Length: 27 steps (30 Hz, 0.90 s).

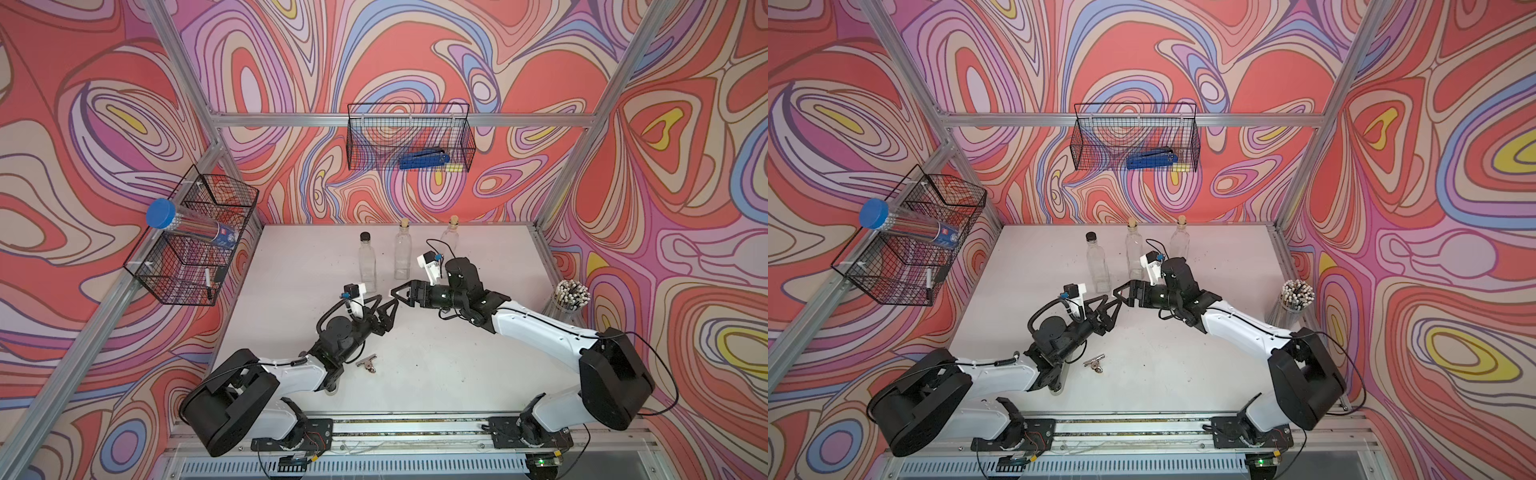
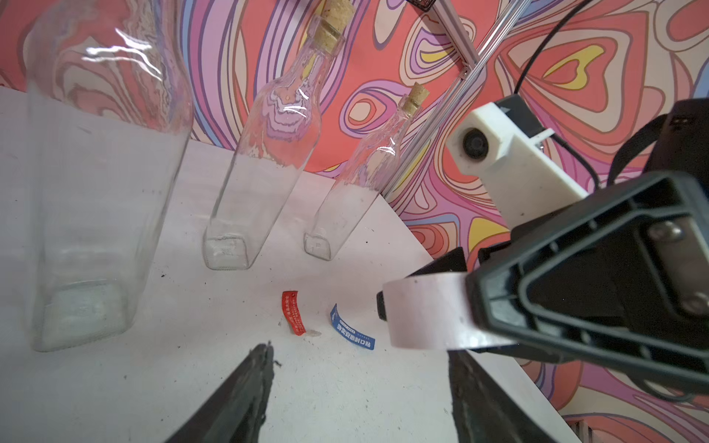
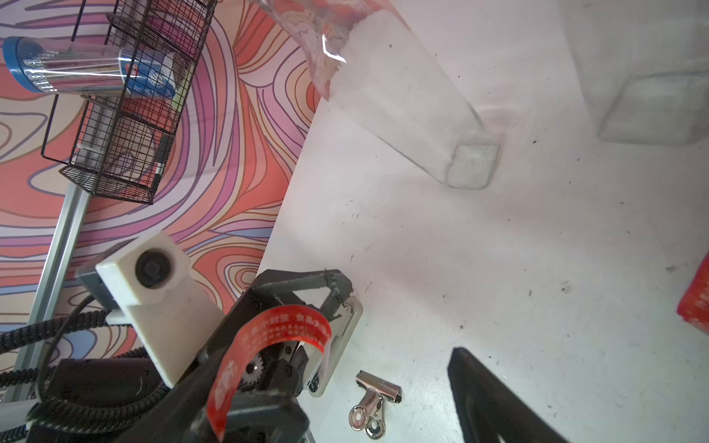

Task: Remove the label from the bottle
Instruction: Place the label at the center of the board.

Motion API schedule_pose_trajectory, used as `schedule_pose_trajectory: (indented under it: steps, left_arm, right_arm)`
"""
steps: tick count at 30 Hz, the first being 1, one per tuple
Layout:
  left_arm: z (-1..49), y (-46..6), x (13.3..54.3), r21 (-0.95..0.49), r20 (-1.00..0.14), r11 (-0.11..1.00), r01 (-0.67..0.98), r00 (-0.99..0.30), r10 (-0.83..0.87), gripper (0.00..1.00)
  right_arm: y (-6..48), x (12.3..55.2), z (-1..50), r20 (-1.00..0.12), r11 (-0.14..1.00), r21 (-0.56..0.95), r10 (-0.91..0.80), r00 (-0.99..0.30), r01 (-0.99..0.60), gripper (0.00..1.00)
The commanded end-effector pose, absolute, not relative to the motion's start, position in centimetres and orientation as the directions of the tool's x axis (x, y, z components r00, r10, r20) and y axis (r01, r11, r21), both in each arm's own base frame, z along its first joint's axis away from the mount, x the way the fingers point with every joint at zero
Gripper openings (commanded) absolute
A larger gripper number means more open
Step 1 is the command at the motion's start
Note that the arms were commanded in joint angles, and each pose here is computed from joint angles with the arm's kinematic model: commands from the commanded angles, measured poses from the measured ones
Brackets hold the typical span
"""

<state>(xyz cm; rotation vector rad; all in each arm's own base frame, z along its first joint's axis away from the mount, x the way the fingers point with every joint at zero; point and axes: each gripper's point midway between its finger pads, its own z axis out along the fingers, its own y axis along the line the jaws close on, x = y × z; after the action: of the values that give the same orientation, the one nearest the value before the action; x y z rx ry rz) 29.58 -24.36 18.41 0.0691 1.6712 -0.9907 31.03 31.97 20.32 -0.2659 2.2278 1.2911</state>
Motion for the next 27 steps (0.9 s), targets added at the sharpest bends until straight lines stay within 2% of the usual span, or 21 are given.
schedule_pose_trajectory:
  steps: [1, 6, 15, 27]
  left_arm:
    - [20.66, -24.95, 29.87, -0.576, -0.814, 0.6, 0.555, -0.323, -0.483, 0.68]
    - [20.6, -25.14, 30.02, -0.577, -0.814, 0.601, 0.553, -0.326, -0.481, 0.56]
    - [21.15, -25.24, 30.07, -0.576, -0.814, 0.597, 0.558, -0.321, -0.485, 0.54]
    - [20.94, -25.41, 30.08, -0.581, -0.811, 0.593, 0.558, -0.333, -0.482, 0.24]
  right_arm:
    - [31.95, 30.96, 21.42, -0.569, 0.502, 0.739, 0.107, -0.815, -0.45, 0.91]
    - [31.93, 30.94, 21.6, -0.572, 0.5, 0.737, 0.106, -0.813, -0.454, 0.91]
    - [31.94, 30.92, 21.61, -0.574, 0.5, 0.736, 0.104, -0.812, -0.457, 0.91]
    - [31.97, 30.91, 21.85, -0.577, 0.495, 0.737, 0.106, -0.81, -0.46, 0.91]
